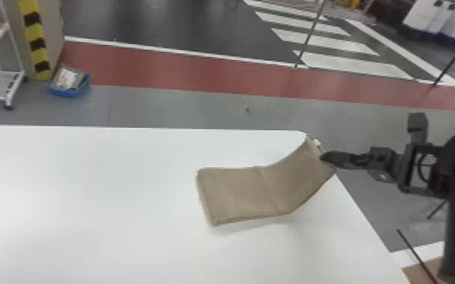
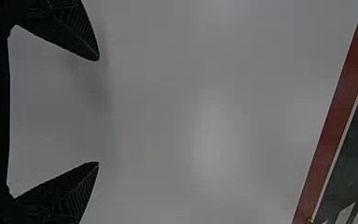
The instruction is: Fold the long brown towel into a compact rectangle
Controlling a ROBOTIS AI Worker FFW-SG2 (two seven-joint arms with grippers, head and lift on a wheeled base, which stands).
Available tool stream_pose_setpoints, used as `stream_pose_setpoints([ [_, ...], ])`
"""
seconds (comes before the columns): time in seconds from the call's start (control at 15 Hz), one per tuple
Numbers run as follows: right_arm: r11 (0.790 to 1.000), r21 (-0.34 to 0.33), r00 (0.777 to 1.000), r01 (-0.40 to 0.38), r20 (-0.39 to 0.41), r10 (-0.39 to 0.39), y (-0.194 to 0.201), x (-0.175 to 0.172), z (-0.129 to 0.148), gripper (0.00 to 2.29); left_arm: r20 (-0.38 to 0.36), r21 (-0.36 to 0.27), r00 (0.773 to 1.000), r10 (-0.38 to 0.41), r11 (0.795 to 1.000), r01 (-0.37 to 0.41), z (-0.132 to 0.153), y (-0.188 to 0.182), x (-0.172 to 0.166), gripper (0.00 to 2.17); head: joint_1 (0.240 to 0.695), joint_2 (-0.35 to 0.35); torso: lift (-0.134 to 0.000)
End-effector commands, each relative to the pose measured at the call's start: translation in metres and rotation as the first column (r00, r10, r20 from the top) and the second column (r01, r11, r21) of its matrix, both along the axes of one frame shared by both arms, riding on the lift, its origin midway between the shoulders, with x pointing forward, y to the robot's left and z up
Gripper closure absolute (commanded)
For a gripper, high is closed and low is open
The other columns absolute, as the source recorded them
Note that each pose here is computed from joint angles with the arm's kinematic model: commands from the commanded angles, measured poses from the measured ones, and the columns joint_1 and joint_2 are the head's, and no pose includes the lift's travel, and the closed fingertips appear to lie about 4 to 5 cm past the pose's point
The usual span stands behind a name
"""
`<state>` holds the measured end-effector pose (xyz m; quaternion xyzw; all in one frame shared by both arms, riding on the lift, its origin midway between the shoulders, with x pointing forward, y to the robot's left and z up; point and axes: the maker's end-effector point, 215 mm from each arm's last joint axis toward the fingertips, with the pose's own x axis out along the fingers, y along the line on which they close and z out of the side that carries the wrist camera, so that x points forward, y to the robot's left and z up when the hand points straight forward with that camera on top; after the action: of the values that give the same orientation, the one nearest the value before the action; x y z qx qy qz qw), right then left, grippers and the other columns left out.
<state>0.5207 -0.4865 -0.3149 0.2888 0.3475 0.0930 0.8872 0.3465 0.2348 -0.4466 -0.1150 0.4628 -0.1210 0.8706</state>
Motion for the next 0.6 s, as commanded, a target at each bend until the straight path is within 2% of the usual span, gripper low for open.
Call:
stream_pose_setpoints([
  [0.0, 0.998, 0.045, 0.998, -0.049, 0.048, 0.047, 0.040, 0.007, 0.015, 1.39, -0.001, 0.001, 1.000, 0.002, 1.000, -0.002, 0.000, 0.001, -0.001, 0.09, 0.695, -0.322, -0.124],
  [0.13, 0.987, 0.109, 0.992, -0.118, 0.061, 0.112, 0.090, 0.010, 0.017, 1.39, 0.001, 0.001, 1.000, 0.004, 1.000, -0.004, 0.001, 0.002, -0.001, 0.09, 0.695, -0.293, -0.124],
  [0.33, 0.972, 0.090, 0.975, -0.218, 0.060, 0.213, 0.152, 0.010, 0.006, 1.39, -0.002, 0.001, 1.000, 0.011, 1.000, -0.011, 0.000, 0.006, -0.003, 0.09, 0.695, -0.197, -0.124],
  [0.53, 0.954, 0.062, 0.956, -0.294, 0.014, 0.294, 0.196, 0.002, -0.017, 1.39, -0.002, -0.002, 1.000, 0.017, 1.000, -0.017, 0.000, 0.009, -0.004, 0.09, 0.695, -0.127, -0.124],
])
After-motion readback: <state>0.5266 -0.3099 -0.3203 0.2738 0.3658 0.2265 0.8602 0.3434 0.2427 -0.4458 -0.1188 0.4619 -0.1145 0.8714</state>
